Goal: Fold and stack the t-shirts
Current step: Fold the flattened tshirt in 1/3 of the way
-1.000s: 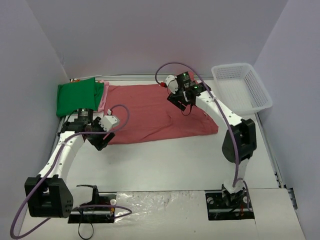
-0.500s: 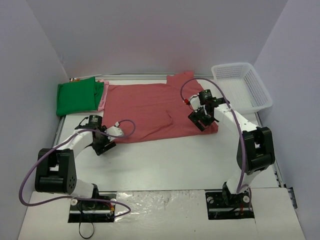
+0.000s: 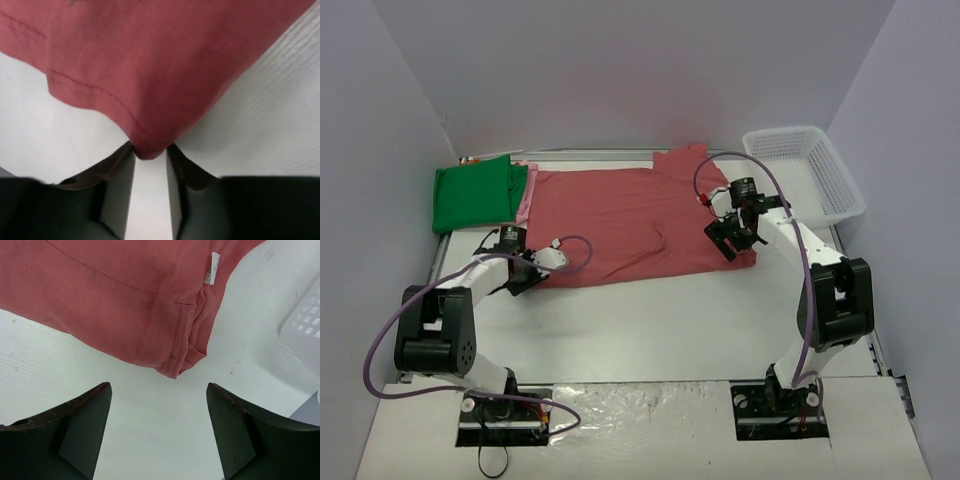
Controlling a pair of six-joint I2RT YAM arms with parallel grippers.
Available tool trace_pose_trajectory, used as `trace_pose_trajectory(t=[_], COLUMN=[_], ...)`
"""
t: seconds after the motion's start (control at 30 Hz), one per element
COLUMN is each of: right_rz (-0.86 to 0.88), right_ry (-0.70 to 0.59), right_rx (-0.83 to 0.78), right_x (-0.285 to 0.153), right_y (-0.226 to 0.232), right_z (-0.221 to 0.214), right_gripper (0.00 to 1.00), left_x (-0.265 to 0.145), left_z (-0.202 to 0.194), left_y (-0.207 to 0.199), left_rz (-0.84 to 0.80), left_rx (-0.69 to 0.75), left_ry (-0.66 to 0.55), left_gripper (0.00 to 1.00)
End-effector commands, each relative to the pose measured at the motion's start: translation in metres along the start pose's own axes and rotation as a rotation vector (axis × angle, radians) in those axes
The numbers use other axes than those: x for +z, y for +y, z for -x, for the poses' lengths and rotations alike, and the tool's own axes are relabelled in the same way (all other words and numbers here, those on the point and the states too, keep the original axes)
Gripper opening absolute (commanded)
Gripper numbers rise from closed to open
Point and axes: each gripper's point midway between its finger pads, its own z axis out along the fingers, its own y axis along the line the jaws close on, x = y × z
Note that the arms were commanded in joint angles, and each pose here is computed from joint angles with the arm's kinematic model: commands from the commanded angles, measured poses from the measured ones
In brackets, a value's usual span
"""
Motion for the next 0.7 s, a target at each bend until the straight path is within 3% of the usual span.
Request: trace_pose_trajectory(t=[0.0,0.03,0.07,0.1,0.27,0.67], right_rz=[0.039,0.042,0.045,0.045,0.058,0.092], right_ry=[0.051,0.068,0.084,0.089,0.120,0.176], right_rx=[0.016,0.017,0.016,0.017,0.015,0.017], right_x=[0.004,0.007,0.010,0.011,0.015,0.021], right_y=[0.008,0.009,0.011,0.012,0.016,0.008], right_z=[-0.015,-0.020,-0.024,-0.026,-0.038,-0.066], right_gripper=[0.73,0.72,0.73,0.73,0.73,0.74], left_x=[0.007,0.006,0.005,0.003,-0.007,-0.011], left_z=[-0.008,-0.003,-0.002,-0.003,0.011,0.009], left_y=[-0.030,-0.032,-0.033,-0.037,-0.035,-0.030], left_rz=[-0.156,-0.180,-0.193,-0.214,-0.255,-0.241], left_rx=[0.030,0.039,0.041,0.038,0.001,-0.032], left_ry=[0.024,0.000,-0.008,-0.011,-0.084,-0.058], left_gripper=[0.27,0.20,0.04,0.02,0.02,0.02])
